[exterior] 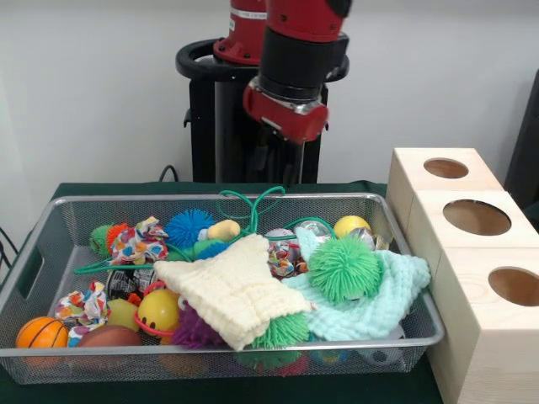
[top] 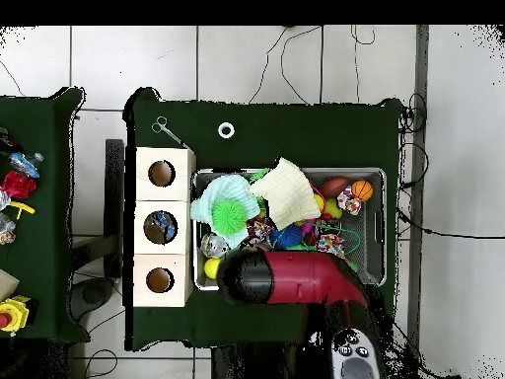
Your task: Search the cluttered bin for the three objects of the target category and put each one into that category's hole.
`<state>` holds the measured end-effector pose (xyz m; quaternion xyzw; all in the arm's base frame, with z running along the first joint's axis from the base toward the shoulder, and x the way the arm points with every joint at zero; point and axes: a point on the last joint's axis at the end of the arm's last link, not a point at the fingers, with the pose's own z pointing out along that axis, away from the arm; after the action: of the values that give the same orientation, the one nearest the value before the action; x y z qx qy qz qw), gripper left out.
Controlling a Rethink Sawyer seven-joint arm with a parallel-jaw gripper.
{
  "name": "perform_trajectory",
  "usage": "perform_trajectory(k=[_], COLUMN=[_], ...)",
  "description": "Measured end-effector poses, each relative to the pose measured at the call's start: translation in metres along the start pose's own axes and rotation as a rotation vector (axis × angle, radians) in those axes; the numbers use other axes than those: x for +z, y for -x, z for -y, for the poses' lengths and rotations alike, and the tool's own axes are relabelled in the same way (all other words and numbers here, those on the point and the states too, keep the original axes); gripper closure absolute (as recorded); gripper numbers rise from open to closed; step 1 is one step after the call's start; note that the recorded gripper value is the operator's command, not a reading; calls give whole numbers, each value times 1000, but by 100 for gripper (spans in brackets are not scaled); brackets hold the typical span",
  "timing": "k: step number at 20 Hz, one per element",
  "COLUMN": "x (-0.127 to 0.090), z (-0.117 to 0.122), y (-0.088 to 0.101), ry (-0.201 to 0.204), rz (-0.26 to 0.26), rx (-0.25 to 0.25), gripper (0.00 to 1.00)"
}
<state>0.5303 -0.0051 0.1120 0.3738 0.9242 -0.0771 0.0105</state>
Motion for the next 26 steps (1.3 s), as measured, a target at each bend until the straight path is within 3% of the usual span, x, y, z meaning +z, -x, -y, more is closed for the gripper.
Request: perform_trajectory(k=[8,15,19,26], x=[-10,-35,-39,-28], z=[48,64,62,24], y=[23,57,70,95], ry=[32,57,58,99], rz=[-13,-17,-28,-14], rx=[-80,-144,-176,-206], gripper=[0,0,0,0])
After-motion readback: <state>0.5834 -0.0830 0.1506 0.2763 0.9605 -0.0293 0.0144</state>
